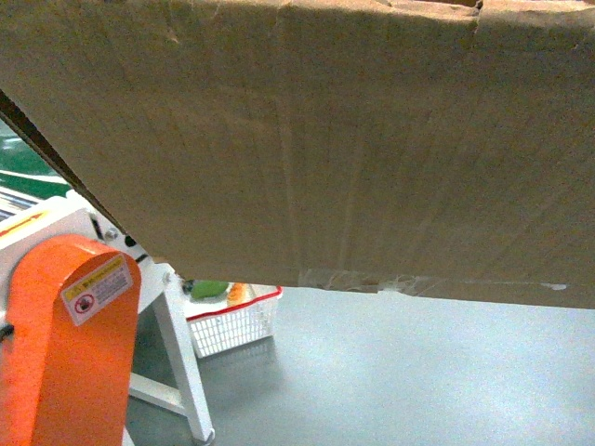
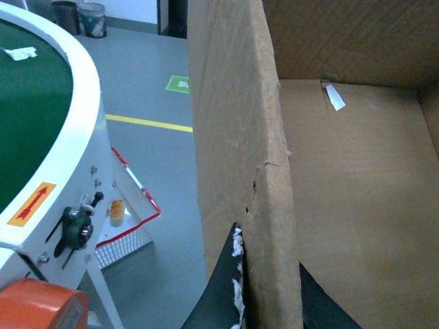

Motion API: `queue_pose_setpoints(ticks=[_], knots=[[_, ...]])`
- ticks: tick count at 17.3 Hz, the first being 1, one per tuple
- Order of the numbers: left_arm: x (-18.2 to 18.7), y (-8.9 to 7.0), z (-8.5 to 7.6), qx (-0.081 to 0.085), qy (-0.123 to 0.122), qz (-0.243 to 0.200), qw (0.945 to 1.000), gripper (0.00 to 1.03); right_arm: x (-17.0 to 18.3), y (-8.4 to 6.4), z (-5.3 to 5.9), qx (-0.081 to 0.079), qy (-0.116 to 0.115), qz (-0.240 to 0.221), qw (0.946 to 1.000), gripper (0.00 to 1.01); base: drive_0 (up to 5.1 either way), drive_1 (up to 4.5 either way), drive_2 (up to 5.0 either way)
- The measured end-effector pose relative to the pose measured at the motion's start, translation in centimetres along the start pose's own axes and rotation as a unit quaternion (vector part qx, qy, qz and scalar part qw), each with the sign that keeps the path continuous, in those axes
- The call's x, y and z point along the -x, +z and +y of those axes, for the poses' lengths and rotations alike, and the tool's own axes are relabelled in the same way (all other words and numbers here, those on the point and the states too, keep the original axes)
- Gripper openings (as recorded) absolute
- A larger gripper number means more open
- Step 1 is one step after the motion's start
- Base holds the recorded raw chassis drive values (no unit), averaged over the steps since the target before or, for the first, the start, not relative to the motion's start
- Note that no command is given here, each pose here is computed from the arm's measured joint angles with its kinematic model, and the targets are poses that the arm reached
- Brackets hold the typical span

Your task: Sort boxes to right shelf from conveyor

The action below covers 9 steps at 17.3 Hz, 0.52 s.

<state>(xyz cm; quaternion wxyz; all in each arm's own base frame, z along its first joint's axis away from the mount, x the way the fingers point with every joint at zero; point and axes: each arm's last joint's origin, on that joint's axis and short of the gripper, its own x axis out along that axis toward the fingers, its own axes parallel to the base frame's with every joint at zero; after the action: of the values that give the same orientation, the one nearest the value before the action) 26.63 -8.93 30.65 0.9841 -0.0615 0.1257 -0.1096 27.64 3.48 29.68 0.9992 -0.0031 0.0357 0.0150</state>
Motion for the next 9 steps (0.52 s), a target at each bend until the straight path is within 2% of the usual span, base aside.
queue_pose_setpoints(ticks=[9], knots=[[-0.01,-0.01,0.00,0.000,0.000,0.000,1.0000,0.03,0.00,0.00,-0.01,0.000,0.000,0.000,1.0000,0.05,-1.6,-1.64,-1.6]])
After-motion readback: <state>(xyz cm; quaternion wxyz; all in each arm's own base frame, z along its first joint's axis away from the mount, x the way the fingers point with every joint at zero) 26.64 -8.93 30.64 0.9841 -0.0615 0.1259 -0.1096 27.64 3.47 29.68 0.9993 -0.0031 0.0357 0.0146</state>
